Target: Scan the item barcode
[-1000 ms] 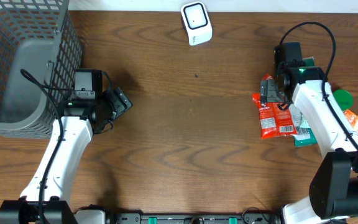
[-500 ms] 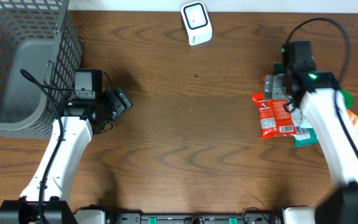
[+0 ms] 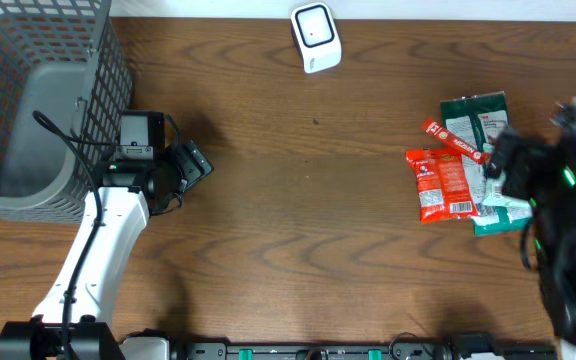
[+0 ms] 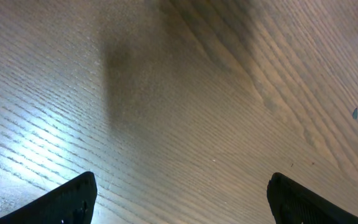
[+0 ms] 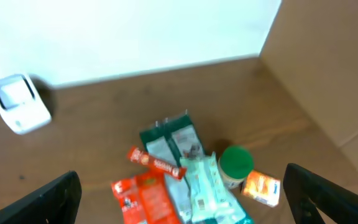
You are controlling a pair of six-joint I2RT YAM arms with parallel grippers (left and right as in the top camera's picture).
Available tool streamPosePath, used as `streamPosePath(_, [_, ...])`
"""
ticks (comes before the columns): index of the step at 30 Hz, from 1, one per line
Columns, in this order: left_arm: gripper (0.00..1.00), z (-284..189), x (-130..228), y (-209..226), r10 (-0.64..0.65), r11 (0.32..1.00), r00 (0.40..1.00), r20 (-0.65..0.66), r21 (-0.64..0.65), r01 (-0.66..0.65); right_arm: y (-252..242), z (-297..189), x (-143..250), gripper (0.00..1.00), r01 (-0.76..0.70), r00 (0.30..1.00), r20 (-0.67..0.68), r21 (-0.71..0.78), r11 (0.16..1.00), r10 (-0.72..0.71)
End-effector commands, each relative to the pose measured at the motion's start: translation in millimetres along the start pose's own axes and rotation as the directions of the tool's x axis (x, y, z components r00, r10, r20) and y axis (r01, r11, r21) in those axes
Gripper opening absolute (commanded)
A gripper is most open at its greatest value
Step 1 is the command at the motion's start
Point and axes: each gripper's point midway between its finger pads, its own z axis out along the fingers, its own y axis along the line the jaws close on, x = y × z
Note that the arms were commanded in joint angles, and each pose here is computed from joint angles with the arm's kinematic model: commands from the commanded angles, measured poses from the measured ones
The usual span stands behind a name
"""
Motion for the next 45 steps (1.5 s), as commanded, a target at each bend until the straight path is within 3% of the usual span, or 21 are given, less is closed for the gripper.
streamPosePath(1, [0.88,-2,-5,2,-0.005,1.0,1.0,0.015,-0.005,0.005,-15,-35,-8,0.99,-0.015,0.996,0.084,0.006,1.0,0.014])
streamPosePath(10, [0.88,-2,-5,2,-0.005,1.0,1.0,0.015,-0.006,0.005,-39,-99,32,0.99,-0.062,0.973,0.219,-0.042,0.997,0.069])
streamPosePath(16, [0.88,-2,-5,2,-0.005,1.0,1.0,0.015,-0.006,0.005,-39,-95,82,0.99,-0.079,0.959,0.264,-0.083,0.993,0.098])
streamPosePath(22, [0.88,-2,-5,2,-0.005,1.0,1.0,0.015,-0.005,0.005,-27,-82,90,0.99,-0.098,0.914,0.378,-0.148,0.984,0.148])
streamPosePath(26, [0.88,-2,-5,2,-0.005,1.0,1.0,0.015,-0.006,0.005,-17,-77,69,0.99,-0.11,0.838,0.505,-0.211,0.971,0.204])
streamPosePath(32, [0.88,-2,-5,2,-0.005,1.0,1.0,0.015,-0.005,0.005,3,-89,33,0.99,-0.055,0.663,0.69,-0.343,0.938,0.291])
streamPosePath(36, [0.88,-2,-5,2,-0.005,1.0,1.0,0.015,-0.005,0.005,10,-82,35,0.99,-0.019,0.583,0.753,-0.364,0.931,0.306])
streamPosePath(45, [0.88,-2,-5,2,-0.005,1.0,1.0,0.015,-0.005,0.005,19,-23,85,0.99,-0.044,0.665,0.687,-0.356,0.934,0.293])
